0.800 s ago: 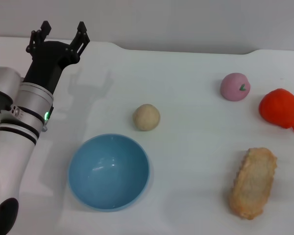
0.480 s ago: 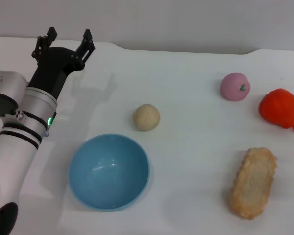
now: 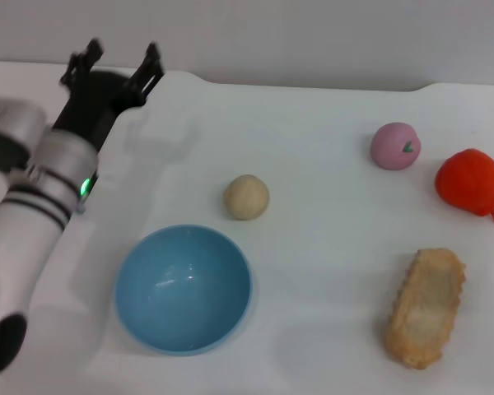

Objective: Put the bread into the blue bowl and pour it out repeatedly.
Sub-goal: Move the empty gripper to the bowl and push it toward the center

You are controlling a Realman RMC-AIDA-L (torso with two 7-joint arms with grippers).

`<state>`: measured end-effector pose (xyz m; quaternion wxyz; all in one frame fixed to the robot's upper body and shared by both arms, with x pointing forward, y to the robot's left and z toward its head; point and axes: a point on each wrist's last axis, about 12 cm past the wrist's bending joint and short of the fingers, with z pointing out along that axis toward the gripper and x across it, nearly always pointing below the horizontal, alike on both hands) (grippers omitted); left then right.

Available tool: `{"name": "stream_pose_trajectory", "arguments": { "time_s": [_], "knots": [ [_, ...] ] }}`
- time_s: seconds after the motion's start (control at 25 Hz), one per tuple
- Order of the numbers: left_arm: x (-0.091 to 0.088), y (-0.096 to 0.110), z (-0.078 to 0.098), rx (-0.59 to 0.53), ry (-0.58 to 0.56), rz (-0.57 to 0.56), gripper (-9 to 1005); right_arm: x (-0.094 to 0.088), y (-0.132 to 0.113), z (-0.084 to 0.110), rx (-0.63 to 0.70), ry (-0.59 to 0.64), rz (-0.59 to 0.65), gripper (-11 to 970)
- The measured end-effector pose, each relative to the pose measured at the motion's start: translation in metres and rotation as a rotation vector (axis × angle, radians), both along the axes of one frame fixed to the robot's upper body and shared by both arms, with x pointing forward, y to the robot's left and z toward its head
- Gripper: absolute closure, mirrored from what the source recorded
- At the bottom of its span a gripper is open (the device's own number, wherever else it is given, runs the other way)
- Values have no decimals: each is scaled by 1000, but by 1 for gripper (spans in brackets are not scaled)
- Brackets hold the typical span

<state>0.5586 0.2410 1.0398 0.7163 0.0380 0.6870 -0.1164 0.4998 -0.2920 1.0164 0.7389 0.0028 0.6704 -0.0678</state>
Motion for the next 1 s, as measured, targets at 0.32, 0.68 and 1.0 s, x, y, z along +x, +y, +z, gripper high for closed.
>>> {"name": "stream_pose_trajectory", "arguments": {
  "time_s": [0.32,0.68,1.0],
  "knots": [
    [60,-41,26,63,136,-113,121,13,6,3,-4,7,27,201],
    [101,-60,73,93,400,-173,122,16,0,3,-28,21,22,201],
    [85,-37,124,162,619,-255,121,23,-2,2,-59,47,31,201]
  ]
}}
